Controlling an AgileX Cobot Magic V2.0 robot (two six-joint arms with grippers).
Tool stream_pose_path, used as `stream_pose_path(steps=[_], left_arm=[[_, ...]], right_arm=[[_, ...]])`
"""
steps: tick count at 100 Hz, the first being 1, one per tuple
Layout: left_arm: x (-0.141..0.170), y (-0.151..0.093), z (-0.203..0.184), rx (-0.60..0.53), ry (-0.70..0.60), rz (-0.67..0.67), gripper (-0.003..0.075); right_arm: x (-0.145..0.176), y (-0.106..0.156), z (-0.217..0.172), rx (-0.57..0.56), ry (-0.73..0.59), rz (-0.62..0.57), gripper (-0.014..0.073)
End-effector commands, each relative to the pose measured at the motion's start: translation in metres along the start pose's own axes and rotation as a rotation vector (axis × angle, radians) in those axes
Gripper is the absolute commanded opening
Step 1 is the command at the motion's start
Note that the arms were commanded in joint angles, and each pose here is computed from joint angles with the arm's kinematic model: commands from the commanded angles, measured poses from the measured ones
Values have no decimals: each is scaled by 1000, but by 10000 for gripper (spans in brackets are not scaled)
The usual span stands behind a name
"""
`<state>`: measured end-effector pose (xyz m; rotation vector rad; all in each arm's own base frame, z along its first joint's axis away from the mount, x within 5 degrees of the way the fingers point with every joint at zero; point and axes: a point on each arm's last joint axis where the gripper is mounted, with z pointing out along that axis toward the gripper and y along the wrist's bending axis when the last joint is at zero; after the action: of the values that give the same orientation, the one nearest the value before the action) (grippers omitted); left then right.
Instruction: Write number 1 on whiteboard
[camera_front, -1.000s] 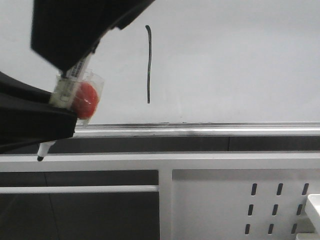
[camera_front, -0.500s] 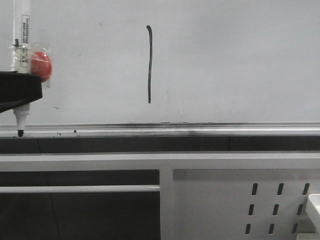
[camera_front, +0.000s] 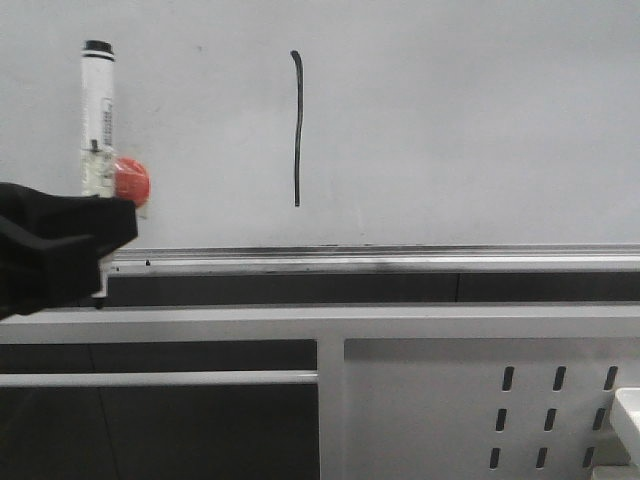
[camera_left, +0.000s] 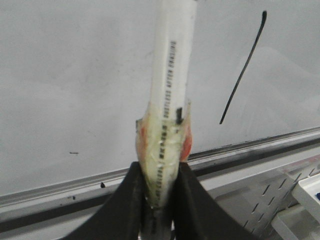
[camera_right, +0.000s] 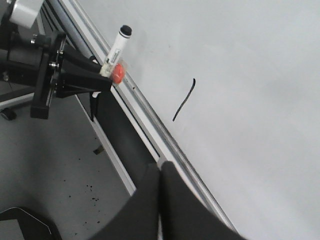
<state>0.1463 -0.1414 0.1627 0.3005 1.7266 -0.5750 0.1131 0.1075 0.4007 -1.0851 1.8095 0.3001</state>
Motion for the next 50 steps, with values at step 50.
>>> stream_pose_path(steps=[50], left_arm=[[-38,3,25,-112,-311,-60,-20]], right_arm=[[-13,-8,-9,75,-115,-21,-69]])
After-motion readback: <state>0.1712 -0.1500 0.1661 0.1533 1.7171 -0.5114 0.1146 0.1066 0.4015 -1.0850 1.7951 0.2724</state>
